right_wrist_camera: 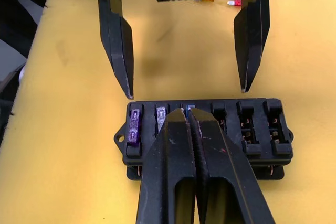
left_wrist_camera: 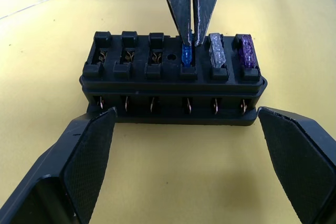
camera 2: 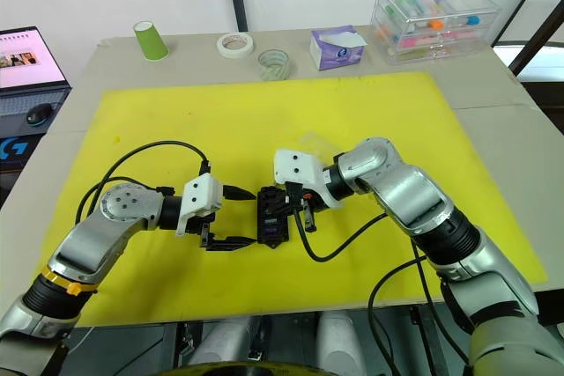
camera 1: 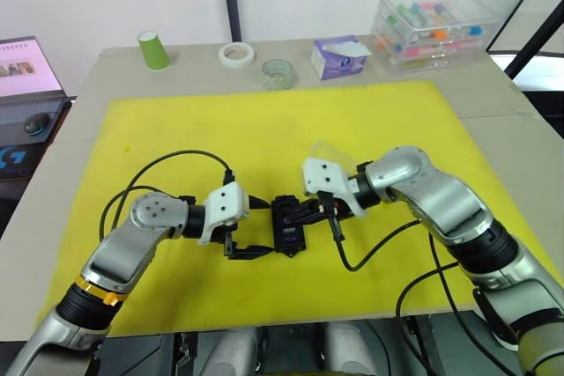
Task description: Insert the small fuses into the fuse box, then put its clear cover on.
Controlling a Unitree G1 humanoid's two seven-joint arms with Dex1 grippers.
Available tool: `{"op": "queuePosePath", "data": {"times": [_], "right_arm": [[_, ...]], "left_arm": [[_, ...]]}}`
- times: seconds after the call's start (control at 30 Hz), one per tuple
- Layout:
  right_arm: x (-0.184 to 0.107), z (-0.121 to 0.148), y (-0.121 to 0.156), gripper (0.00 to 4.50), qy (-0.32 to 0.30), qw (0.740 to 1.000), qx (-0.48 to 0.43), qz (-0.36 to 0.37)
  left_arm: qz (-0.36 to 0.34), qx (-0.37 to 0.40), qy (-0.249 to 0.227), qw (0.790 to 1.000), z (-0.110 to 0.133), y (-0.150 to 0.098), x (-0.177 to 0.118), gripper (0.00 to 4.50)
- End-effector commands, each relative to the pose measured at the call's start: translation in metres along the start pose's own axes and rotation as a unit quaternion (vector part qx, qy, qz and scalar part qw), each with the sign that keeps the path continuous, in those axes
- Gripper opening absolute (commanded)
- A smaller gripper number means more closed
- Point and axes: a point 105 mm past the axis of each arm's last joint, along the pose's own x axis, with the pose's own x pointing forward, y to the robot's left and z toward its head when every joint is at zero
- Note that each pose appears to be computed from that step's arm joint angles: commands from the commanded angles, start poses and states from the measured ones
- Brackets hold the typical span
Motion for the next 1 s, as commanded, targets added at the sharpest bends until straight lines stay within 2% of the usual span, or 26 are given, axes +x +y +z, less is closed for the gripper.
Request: {"op": "queuePosePath", "data": {"times": [0.03, 0.2, 0.3, 0.5, 0.63, 0.77, 0.9, 1.0], "right_arm": [[0.001, -0.01, 0.0, 0.04, 0.021, 1.0, -0.008, -0.006], [0.005, -0.04, 0.005, 0.04, 0.066, 0.998, 0.008, 0.004], [0.006, -0.044, 0.005, 0.04, 0.071, 0.997, 0.004, 0.002], [0.002, -0.023, 0.002, 0.04, 0.032, 0.999, -0.004, -0.002], [-0.013, 0.016, -0.009, 0.04, -0.036, 0.999, -0.028, -0.024], [-0.031, 0.037, -0.013, 0.04, -0.068, 0.996, -0.04, -0.045], [-0.058, 0.041, -0.019, 0.04, -0.07, 0.993, -0.051, -0.078], [-0.081, 0.027, -0.015, 0.04, -0.048, 0.994, -0.043, -0.09]], "left_arm": [[0.004, 0.015, -0.009, 1.0, 0.006, 0.0, -0.003, 4.5], [0.005, 0.016, -0.009, 1.0, 0.006, 0.0, -0.003, 4.5], [0.005, 0.015, -0.009, 1.0, 0.006, 0.0, -0.003, 4.5], [0.007, 0.016, -0.011, 1.0, 0.007, 0.0, -0.005, 4.5], [0.016, 0.012, -0.032, 0.999, 0.02, 0.006, -0.013, 4.5], [0.033, -0.004, -0.05, 0.998, 0.035, 0.012, -0.03, 4.5], [0.057, -0.039, -0.032, 0.997, 0.039, 0.013, -0.061, 4.5], [0.097, -0.068, -0.003, 0.993, 0.031, 0.016, -0.09, 4.5]]}}
